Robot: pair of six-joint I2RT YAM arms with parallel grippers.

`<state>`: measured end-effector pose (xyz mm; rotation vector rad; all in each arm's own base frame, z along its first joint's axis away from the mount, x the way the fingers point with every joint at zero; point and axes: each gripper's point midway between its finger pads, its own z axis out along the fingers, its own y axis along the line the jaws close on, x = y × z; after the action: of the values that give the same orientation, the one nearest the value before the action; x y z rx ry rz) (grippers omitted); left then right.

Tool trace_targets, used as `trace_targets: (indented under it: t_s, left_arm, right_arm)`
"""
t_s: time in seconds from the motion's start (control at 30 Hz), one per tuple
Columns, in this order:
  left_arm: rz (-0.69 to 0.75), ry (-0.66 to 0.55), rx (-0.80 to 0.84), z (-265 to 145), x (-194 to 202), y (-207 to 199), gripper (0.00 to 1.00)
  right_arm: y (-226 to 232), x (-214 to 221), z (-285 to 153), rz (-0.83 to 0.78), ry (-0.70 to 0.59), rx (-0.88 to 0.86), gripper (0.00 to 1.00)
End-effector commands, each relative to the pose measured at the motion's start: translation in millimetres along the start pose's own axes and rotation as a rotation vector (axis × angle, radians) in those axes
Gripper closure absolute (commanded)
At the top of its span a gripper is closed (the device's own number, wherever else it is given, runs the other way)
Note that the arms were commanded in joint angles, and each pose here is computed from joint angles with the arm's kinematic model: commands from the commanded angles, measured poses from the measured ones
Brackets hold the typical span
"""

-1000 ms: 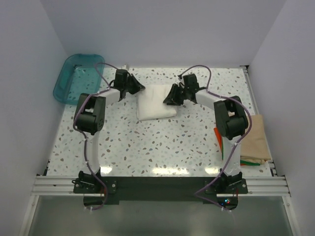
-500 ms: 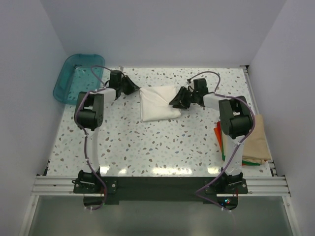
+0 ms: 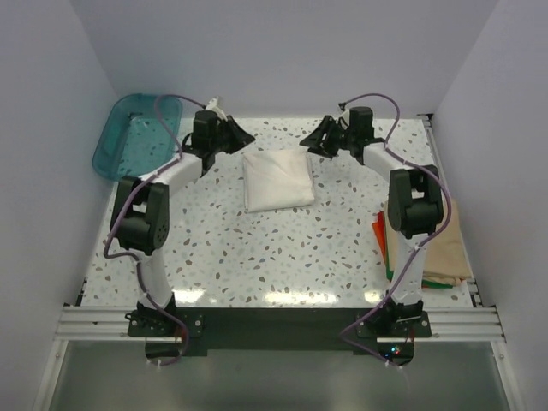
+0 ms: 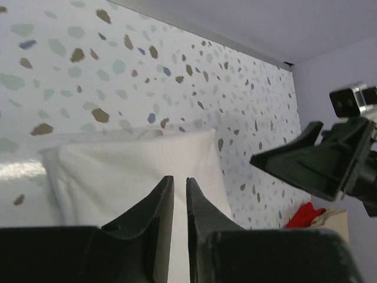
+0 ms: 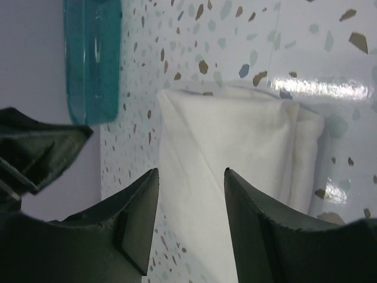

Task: Fold and stack the t-shirts
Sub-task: Fold the tshirt

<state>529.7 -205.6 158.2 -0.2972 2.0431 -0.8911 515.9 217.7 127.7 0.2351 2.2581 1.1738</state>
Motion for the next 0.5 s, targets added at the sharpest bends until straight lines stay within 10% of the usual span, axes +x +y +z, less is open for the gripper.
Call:
trace_targets:
  t_s: [0.0,0.47]
  left_arm:
    - [-0.004,0.074,0.0,-1.3,49.7,-10.2,0.83]
    - [-0.102,0.261,-0.118,-18.7,176.1,43.9,0.99]
  right_arm:
    - [15.8,-15.7,19.2,0.028,-0.011,-0.092,0.49]
    - [-33.9,-20.8,89.7,0.174,0.032,-0.138,0.53]
